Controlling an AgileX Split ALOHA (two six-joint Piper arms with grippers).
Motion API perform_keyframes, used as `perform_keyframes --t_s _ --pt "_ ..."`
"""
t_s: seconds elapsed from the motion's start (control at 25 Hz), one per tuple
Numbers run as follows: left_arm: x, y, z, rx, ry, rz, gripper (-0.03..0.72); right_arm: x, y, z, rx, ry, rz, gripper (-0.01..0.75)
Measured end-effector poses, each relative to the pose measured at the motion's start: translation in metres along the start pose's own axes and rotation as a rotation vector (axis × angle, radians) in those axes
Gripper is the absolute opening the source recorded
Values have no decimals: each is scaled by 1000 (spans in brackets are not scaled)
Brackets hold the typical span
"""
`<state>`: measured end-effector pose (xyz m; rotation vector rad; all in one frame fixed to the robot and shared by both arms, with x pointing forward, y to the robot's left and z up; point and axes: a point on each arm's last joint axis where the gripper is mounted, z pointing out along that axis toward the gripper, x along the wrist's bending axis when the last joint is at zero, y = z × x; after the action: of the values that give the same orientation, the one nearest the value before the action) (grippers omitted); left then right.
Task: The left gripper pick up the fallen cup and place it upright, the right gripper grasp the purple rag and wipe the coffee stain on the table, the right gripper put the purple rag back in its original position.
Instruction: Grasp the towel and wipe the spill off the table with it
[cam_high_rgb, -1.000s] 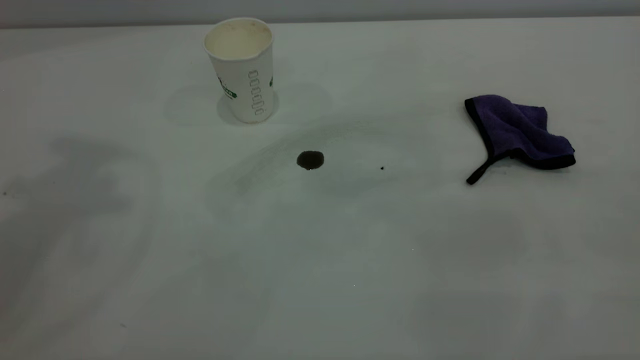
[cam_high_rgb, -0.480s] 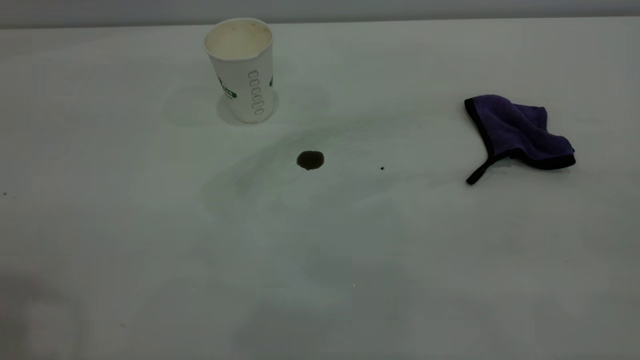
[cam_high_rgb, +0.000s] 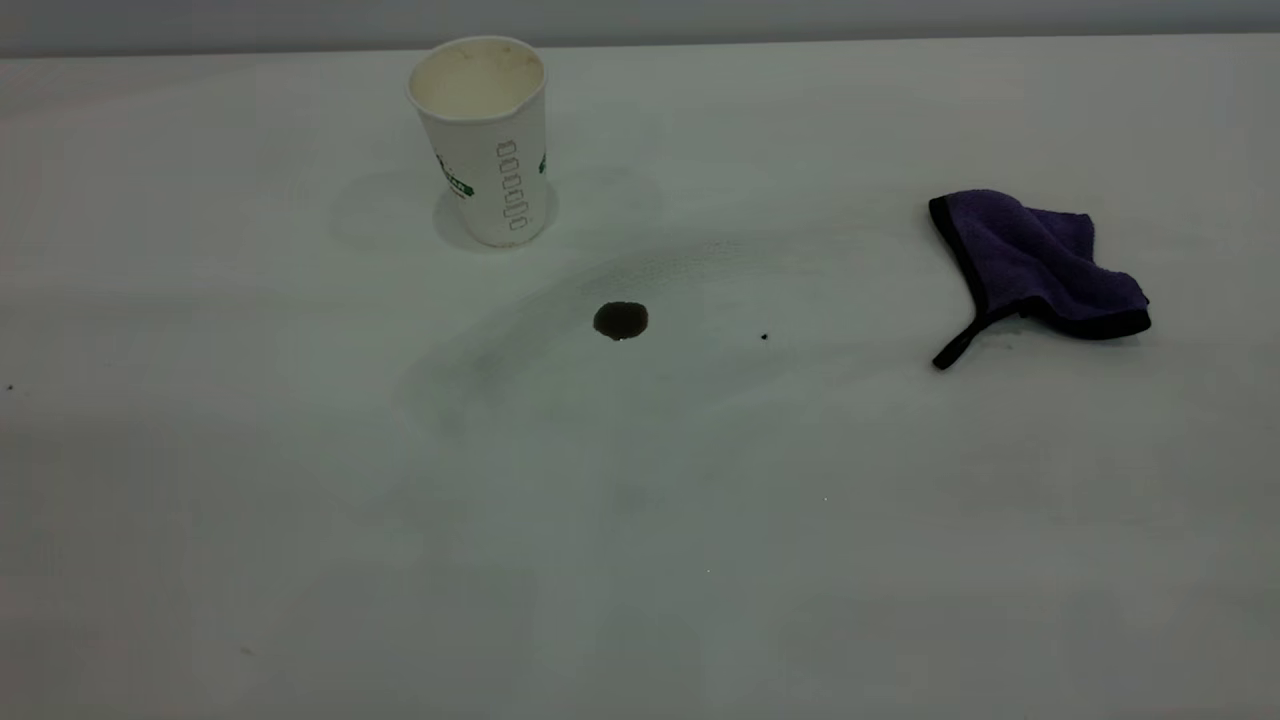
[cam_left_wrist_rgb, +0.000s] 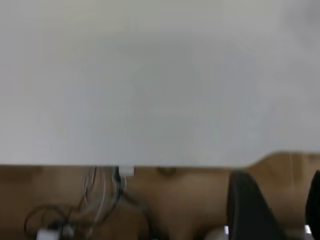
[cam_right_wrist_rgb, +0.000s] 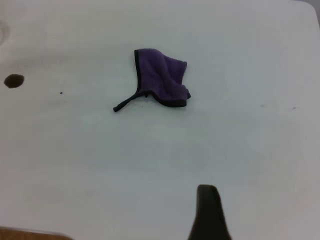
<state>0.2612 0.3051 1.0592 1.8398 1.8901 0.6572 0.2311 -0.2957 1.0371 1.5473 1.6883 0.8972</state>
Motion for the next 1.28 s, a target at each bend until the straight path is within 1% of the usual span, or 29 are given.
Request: perform_keyframes --t_s 0.08,0.2,0.32,0.48,0.6,1.28 --pt "0 -11 -5 -70 2 -6 349 0 0 0 0 0 0 588" --pt "0 -27 -6 -149 2 -9 349 0 0 0 0 0 0 588" --pt "0 -39 -4 -201 -1 -11 349 0 0 0 0 0 0 588" --pt "0 -44 -5 -252 0 -7 349 0 0 0 0 0 0 588" --pt "0 -46 -5 -264 -1 -7 349 0 0 0 0 0 0 588" --pt "0 -46 -4 -260 -1 -6 349 0 0 0 0 0 0 588"
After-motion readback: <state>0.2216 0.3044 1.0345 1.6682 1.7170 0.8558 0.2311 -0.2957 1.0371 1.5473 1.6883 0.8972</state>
